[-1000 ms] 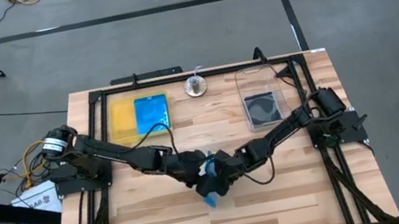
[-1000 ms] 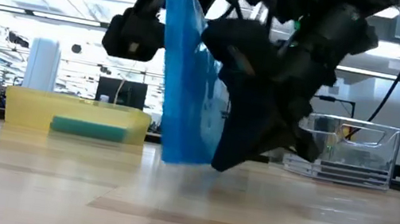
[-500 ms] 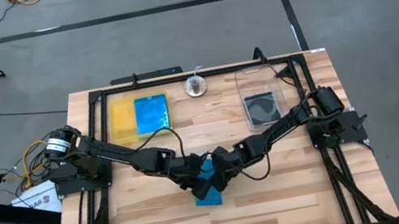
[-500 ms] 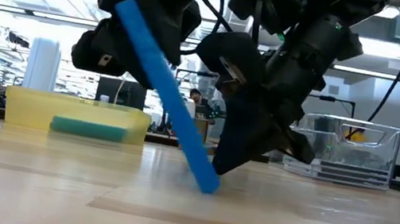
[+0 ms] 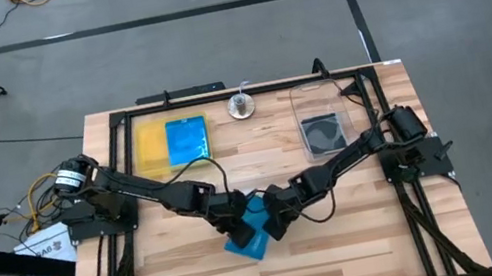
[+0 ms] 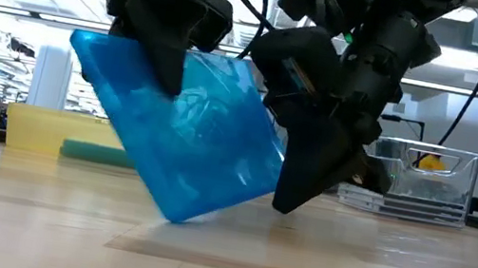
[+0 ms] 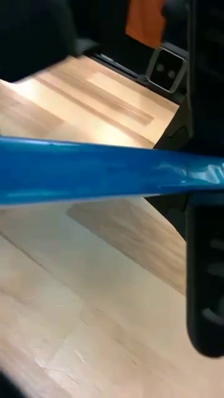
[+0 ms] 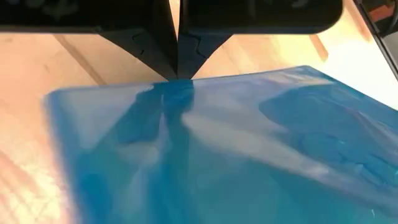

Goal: Pick & place jewel cases by type
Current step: Put the blue CD case into the yellow bin

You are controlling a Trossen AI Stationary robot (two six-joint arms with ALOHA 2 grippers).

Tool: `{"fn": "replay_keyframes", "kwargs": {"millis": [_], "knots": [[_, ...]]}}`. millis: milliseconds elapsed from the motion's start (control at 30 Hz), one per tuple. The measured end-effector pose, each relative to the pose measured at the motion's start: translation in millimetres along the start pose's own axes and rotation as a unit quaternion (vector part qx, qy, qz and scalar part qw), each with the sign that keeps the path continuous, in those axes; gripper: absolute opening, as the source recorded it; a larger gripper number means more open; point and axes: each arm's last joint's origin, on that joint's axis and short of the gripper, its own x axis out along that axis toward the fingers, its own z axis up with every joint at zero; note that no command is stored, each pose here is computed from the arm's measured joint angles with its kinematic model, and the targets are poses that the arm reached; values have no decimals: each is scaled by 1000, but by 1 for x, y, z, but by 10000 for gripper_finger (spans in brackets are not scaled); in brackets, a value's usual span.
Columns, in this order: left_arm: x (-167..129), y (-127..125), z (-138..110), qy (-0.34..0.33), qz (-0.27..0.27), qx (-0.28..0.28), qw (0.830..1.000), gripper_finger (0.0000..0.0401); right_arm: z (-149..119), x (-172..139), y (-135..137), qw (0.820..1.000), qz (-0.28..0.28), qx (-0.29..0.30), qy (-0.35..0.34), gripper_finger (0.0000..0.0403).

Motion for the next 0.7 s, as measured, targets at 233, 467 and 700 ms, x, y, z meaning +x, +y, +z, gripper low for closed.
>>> {"fn": "replay_keyframes", "kwargs": {"millis": [233,467,700], "knots": [[0,3,-4,30,10,40,999,12,-3,-24,0,999,-26,-39,10,0],[1,6,-5,40,16,52,998,12,-12,-60,4,993,-45,-110,10,0],[1,6,-5,41,17,76,996,12,-31,-84,3,979,-79,-184,42,0]]}}
